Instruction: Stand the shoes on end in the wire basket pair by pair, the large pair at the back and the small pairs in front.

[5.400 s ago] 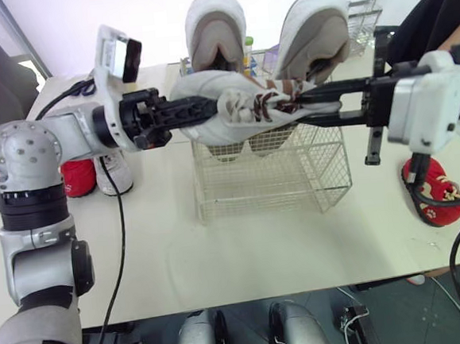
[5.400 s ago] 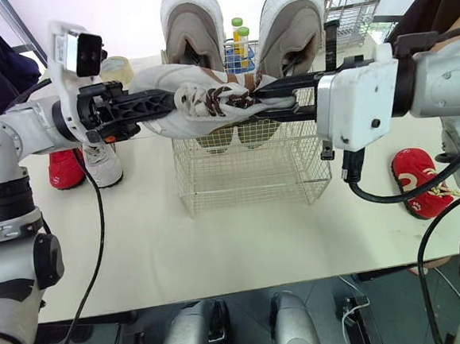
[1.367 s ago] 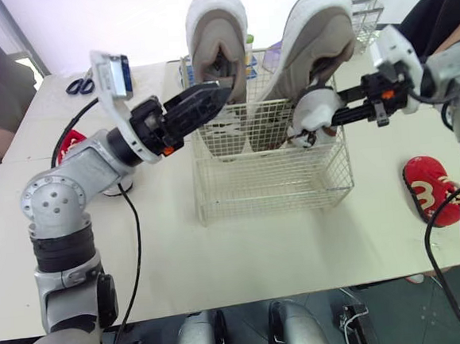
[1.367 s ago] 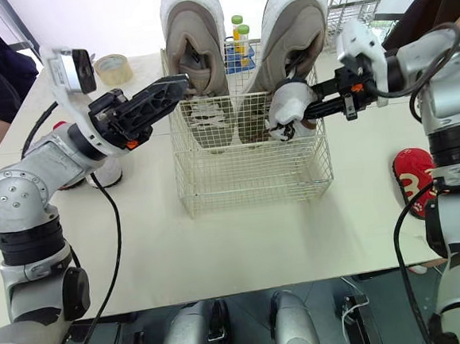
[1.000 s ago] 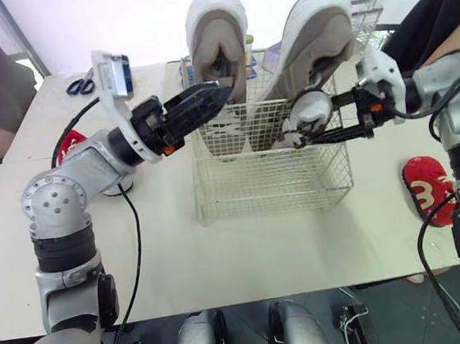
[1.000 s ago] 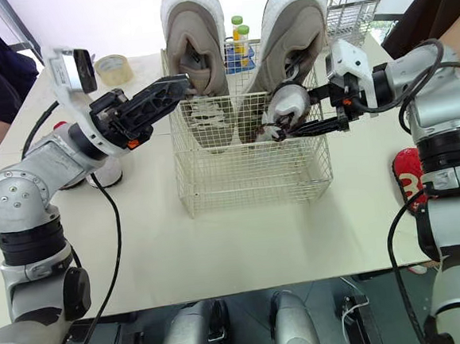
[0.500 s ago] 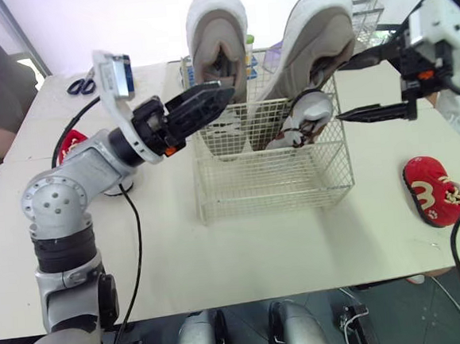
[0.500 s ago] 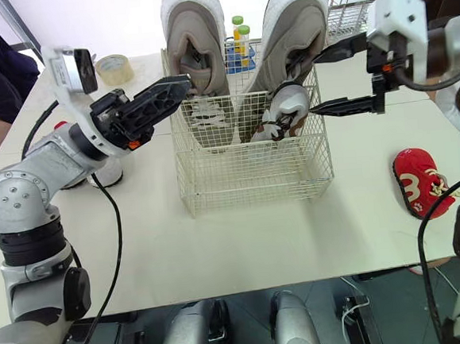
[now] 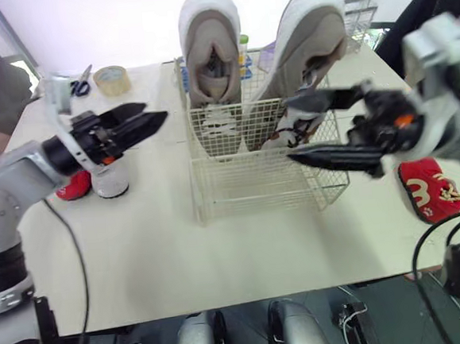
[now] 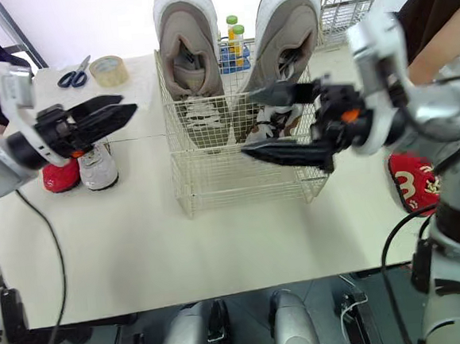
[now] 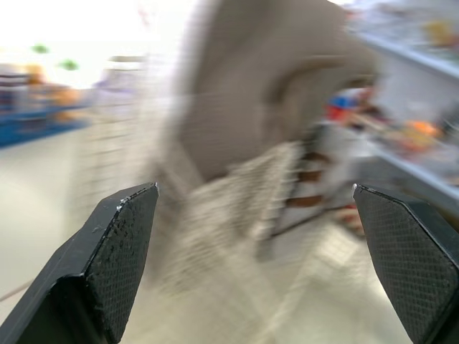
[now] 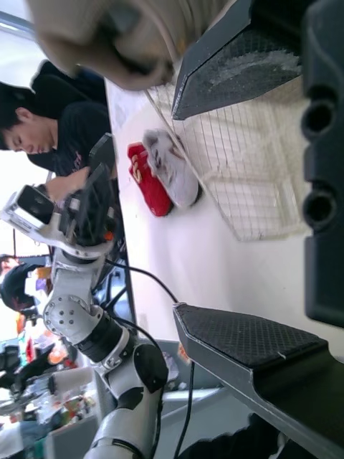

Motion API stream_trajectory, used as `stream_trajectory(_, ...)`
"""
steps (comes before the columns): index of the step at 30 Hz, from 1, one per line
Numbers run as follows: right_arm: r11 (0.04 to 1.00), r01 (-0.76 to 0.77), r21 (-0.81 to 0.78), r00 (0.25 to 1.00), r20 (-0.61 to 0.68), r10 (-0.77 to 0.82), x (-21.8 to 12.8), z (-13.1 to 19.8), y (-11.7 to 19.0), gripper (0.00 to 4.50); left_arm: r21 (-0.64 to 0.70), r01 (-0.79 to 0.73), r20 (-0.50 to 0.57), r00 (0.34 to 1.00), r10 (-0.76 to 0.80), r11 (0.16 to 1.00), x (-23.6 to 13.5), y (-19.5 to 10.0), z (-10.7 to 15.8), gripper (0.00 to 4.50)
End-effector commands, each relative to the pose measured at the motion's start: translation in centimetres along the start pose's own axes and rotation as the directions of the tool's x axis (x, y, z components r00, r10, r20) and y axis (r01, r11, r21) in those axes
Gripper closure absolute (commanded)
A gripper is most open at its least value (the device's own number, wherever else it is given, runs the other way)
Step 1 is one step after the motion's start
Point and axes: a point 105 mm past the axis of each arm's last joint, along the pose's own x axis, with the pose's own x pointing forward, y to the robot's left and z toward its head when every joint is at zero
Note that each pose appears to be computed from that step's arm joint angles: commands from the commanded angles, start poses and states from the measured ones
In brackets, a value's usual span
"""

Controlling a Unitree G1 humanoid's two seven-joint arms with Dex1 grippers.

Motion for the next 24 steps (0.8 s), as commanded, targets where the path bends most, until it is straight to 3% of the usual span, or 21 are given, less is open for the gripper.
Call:
stream_trajectory(1,0.999,0.021,-0.032,1.0,0.011,-0.021,0.9,-0.1,0.4,0.08,0.096,-0.194,0.007,0.981,0.194,0.976,-1.1,3.9,1.1,0.0)
stream_trajectory(6,0.999,0.014,-0.028,1.0,0.021,-0.013,1.5,-0.2,0.2,0.08,0.153,-0.486,-0.057,0.865,0.499,0.86,-1.9,10.7,0.5,0.0)
stream_trajectory(11,0.999,0.014,-0.033,1.0,0.028,-0.013,2.0,-0.2,0.3,0.08,0.307,-0.616,-0.103,0.736,0.669,0.726,-3.2,15.3,0.4,0.0)
stream_trajectory(17,0.998,0.041,-0.039,0.999,0.028,-0.04,1.9,-0.3,0.4,0.08,0.414,-0.611,-0.155,0.683,0.713,0.675,-3.7,17.1,0.4,0.0)
stream_trajectory(24,0.997,0.07,-0.037,0.997,0.033,-0.069,1.9,-0.3,0.5,0.08,0.49,-0.514,-0.259,0.686,0.68,0.704,-2.7,17.1,-1.2,0.0)
